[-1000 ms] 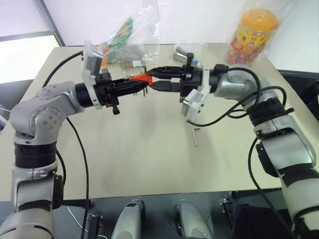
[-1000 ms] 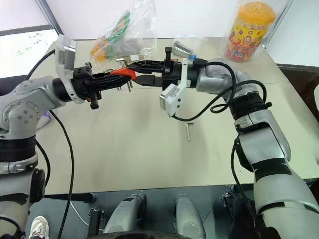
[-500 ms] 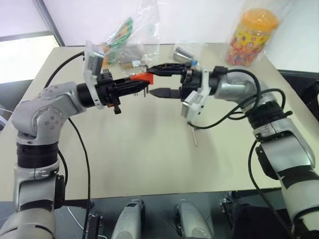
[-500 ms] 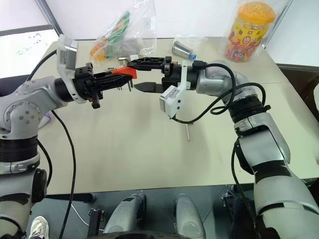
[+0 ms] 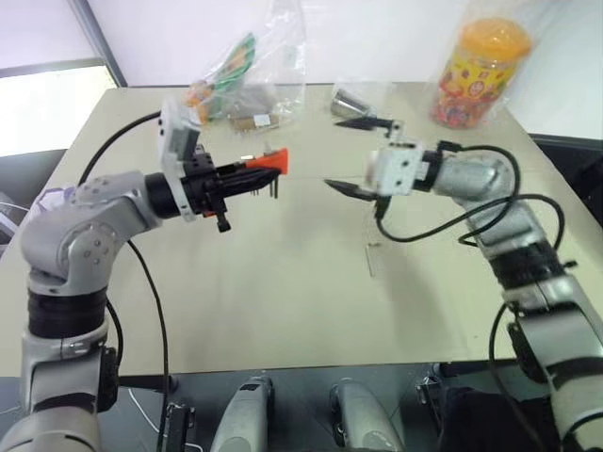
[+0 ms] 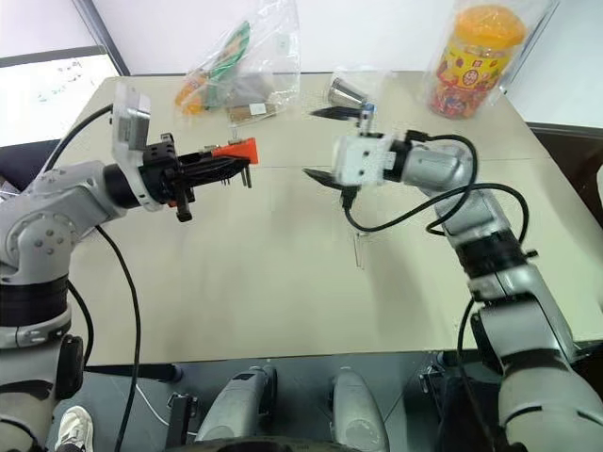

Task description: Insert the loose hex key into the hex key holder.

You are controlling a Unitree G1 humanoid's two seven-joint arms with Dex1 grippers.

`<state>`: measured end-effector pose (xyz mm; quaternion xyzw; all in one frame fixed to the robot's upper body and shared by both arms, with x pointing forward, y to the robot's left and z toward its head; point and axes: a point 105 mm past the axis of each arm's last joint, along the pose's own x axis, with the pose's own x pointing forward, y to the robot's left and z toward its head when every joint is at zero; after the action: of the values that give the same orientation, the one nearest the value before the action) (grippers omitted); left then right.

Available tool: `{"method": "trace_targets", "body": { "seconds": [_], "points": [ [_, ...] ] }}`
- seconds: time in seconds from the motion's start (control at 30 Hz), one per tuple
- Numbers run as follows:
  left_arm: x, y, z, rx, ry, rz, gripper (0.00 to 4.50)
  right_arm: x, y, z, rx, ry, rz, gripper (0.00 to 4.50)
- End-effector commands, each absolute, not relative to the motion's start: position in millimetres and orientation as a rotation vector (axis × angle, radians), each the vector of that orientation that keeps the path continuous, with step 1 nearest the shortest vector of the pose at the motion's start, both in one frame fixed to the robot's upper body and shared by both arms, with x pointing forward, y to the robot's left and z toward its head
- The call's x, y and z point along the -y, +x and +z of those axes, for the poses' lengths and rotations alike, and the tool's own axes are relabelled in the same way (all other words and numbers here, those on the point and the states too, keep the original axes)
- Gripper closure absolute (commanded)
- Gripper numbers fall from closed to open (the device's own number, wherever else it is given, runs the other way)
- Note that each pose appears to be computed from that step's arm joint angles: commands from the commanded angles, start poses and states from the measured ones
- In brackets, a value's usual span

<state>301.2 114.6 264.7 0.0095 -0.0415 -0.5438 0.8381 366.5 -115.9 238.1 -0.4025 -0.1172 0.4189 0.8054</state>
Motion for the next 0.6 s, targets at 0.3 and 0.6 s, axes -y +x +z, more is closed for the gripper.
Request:
{"method": "trace_targets", "body": {
  "seconds": [0.3,0.6],
  "points": [
    [-111,296,275,0.19,0.023,-1.087,4.5,134,309,152,-0.52,-0.247,0.768,0.04],
    [-107,295,272,0.185,0.02,-1.078,4.5,149,316,124,-0.622,-0.149,0.57,0.04]
  ]
}}
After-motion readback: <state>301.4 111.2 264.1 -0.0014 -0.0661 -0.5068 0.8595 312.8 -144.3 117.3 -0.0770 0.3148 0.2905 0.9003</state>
